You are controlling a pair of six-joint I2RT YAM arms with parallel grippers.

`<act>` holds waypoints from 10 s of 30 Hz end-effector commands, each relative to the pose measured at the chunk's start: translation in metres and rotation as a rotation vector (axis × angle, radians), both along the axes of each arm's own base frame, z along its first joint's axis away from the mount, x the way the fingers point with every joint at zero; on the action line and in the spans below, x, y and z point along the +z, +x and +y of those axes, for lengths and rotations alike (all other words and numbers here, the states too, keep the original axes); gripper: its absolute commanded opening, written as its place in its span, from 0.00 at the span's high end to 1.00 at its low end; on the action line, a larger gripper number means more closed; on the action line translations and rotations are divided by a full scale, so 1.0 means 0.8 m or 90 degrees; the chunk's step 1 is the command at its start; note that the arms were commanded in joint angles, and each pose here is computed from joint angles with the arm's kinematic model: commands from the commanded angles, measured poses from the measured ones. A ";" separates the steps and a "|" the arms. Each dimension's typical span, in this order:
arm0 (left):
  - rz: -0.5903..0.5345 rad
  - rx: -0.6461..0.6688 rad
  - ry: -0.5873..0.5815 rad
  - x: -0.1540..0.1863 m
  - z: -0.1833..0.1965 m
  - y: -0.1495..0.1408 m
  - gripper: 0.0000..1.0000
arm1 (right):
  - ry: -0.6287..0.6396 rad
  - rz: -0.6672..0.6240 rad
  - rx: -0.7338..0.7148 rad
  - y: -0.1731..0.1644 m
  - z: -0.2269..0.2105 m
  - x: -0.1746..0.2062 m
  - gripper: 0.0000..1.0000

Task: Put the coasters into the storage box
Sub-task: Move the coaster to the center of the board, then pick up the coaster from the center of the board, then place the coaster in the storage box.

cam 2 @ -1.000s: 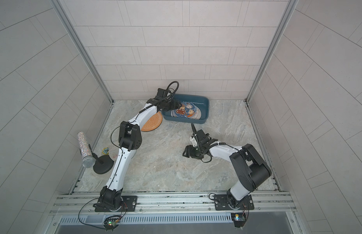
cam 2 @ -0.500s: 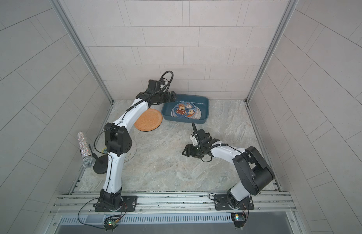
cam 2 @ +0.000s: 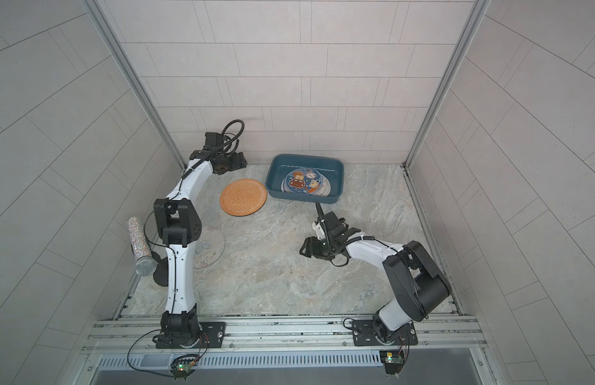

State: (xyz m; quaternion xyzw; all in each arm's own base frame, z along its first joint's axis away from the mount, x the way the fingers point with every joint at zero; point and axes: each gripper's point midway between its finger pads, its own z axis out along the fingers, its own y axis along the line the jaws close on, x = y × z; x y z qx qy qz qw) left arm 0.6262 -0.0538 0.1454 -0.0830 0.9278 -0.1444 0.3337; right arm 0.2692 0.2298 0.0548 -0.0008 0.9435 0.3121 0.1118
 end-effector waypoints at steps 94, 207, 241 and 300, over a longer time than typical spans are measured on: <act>0.132 -0.167 -0.018 -0.096 -0.083 -0.093 0.07 | 0.001 -0.041 0.000 -0.002 -0.005 0.047 0.32; 0.361 -0.298 -0.021 -0.183 -0.200 -0.333 0.30 | -0.101 -0.010 0.106 0.118 0.040 -0.075 0.36; 0.249 -0.209 -0.110 -0.103 -0.155 -0.314 0.12 | 0.017 -0.133 0.010 0.154 -0.007 0.109 1.00; 0.209 -0.191 -0.125 -0.073 -0.140 -0.325 0.05 | -0.111 -0.108 -0.239 0.397 -0.146 0.044 0.49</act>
